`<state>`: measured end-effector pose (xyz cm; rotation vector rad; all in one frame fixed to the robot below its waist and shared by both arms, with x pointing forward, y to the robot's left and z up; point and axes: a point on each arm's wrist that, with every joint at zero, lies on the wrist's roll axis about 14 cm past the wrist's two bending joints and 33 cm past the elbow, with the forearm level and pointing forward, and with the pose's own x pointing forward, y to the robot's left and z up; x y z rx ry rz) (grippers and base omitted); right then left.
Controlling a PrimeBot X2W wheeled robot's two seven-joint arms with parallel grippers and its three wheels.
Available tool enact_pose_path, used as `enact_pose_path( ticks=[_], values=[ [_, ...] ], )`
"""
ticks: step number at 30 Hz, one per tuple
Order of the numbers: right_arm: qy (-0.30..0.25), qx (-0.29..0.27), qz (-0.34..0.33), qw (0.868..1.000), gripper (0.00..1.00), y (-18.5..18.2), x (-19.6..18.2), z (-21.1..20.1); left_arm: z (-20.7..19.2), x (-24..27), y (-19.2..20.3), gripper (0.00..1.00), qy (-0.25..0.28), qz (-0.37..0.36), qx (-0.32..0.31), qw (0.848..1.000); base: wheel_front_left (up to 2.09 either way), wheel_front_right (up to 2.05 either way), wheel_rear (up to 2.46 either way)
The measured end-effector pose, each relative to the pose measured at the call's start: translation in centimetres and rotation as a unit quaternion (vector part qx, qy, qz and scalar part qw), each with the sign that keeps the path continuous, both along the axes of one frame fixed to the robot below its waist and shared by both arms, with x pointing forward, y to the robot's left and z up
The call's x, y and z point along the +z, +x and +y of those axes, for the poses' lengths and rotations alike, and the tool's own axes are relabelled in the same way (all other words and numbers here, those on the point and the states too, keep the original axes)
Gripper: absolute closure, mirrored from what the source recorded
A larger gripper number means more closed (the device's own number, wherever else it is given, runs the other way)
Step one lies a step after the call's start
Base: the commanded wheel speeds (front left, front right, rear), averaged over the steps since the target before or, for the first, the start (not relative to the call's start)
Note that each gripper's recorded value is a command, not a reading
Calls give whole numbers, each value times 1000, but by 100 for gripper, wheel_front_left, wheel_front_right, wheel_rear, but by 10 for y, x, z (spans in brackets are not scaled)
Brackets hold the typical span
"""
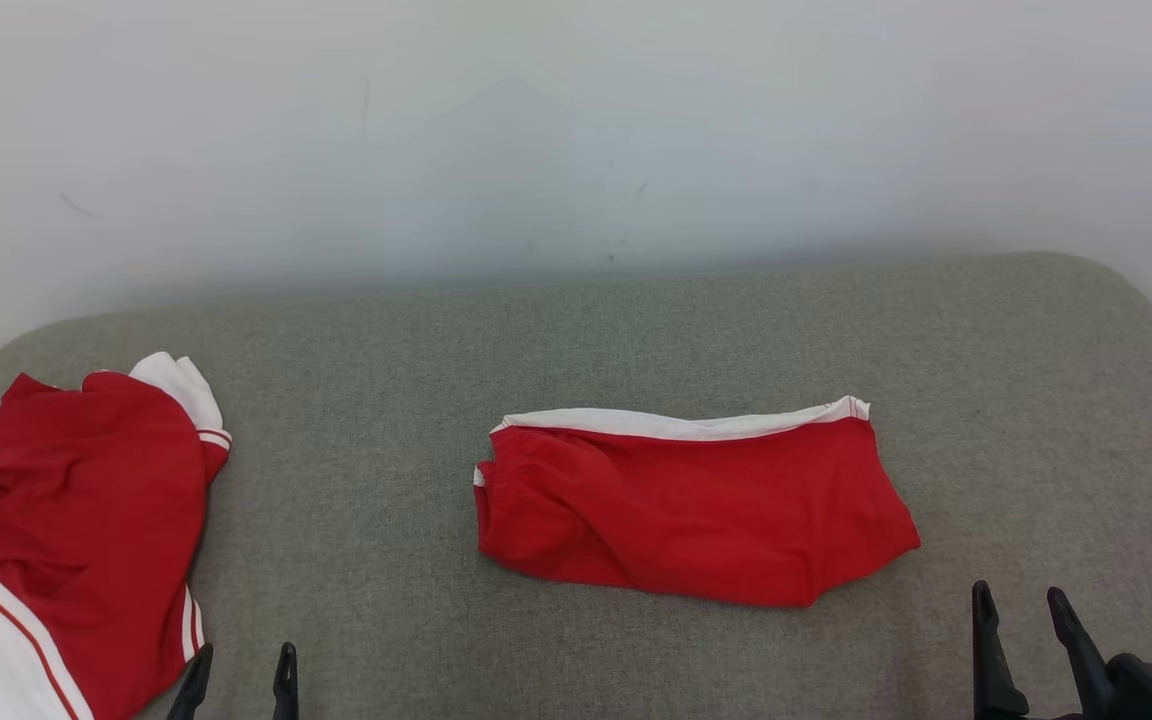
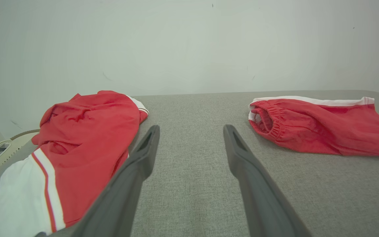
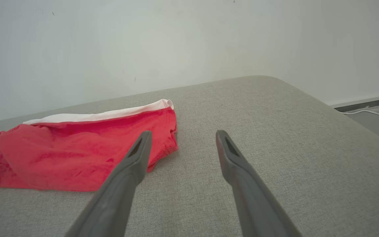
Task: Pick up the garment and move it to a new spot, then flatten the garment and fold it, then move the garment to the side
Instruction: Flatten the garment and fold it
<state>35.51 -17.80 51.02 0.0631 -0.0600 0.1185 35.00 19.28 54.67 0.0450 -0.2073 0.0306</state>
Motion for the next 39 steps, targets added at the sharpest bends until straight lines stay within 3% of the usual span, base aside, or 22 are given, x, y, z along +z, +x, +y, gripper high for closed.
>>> enact_pose_path(
  ticks=[14,26,39],
  values=[
    [-8,9,16,1000,0,18,-2,2,1,-3,1,0,-6,4,2,1000,0,0,0],
    [-30,32,64,997,0,78,-8,8,-1,-9,2,0,-15,13,2,1000,0,0,0],
    [-43,21,167,985,0,137,-50,1,3,-19,21,0,-20,30,9,999,0,0,0]
  ],
)
